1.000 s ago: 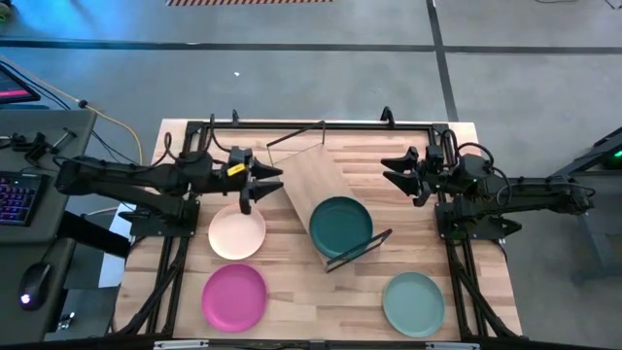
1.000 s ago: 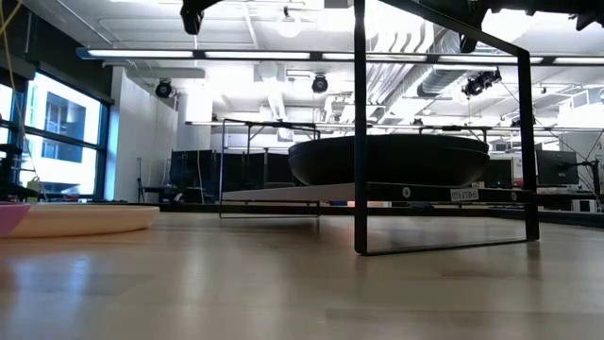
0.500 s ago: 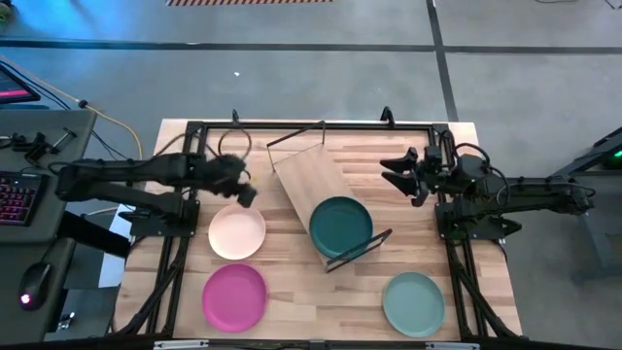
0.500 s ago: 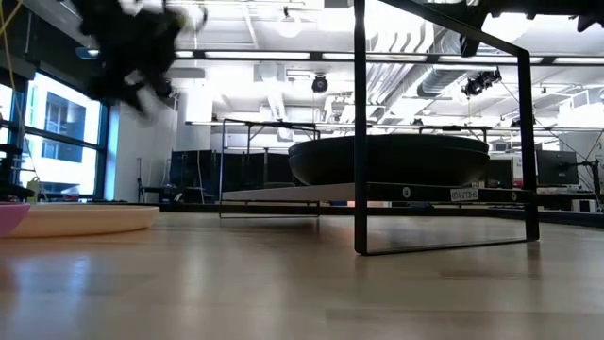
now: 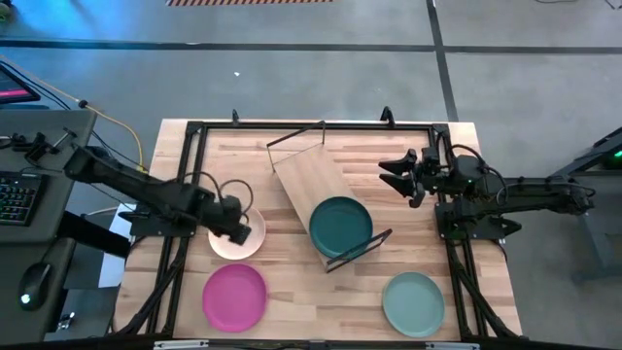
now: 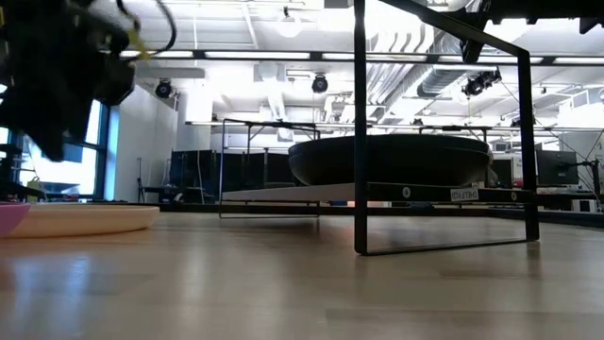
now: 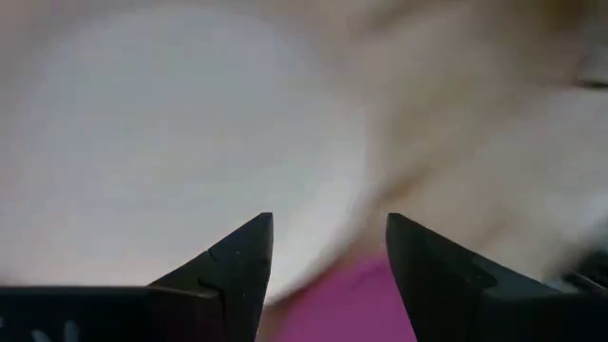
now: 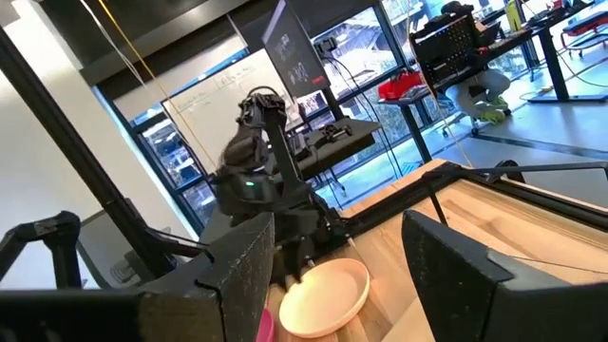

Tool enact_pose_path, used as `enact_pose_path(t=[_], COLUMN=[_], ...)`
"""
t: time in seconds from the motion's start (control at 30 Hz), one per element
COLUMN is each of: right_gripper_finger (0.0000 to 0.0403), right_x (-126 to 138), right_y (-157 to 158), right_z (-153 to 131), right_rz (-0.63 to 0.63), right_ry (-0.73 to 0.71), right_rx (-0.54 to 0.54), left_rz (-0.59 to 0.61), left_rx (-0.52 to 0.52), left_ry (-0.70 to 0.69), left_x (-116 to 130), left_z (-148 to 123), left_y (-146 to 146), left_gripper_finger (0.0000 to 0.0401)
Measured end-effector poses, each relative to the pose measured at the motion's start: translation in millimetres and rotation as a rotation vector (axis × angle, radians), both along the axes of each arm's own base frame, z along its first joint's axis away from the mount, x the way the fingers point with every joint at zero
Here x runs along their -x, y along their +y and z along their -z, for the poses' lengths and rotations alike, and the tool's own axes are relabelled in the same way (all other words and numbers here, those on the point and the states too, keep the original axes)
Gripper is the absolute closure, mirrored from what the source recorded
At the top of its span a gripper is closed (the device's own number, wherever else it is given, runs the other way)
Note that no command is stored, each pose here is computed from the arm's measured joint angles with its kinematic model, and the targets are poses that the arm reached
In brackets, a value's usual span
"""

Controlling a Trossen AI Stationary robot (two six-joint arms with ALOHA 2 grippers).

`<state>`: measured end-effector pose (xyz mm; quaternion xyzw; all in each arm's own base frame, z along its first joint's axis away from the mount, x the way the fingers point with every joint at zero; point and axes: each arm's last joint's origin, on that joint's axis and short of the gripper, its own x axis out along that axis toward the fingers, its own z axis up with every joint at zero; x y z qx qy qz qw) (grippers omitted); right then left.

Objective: Place and stack plates onto a shelf
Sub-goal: Put the the light brown plate on the shelf

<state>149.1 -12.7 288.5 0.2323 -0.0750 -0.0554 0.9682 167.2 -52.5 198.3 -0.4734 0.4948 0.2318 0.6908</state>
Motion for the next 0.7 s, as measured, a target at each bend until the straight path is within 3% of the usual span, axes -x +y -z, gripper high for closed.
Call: enact_pose_path(t=[0.13, 0.23, 0.37, 0.7], right_gripper_finger=[0.0187, 0.0187, 0.0187, 0.0187], right_x=[0.0, 0.0, 0.0, -0.3], right_y=[-0.1, 0.0, 0.0, -0.1], right_z=[0.1, 0.4, 0.7, 3.1], right_rz=[0.001, 0.001, 0.001, -0.002], right_ry=[0.001, 0.004, 0.007, 0.028], right_rx=[0.0, -0.001, -0.004, -0.028], left_rz=[0.077, 0.119, 0.082, 0.096], left_rx=[0.026, -0.002, -0.024, -0.149], left_ry=[-0.087, -0.012, 0.08, 0.144], left_x=[-13.8, -17.5, -25.3, -51.0], left_z=[3.8, 18.8, 38.4, 47.2], left_y=[-20.0, -30.4, -35.3, -44.8], left_gripper_finger=[0.0208, 0.0208, 0.0208, 0.0208])
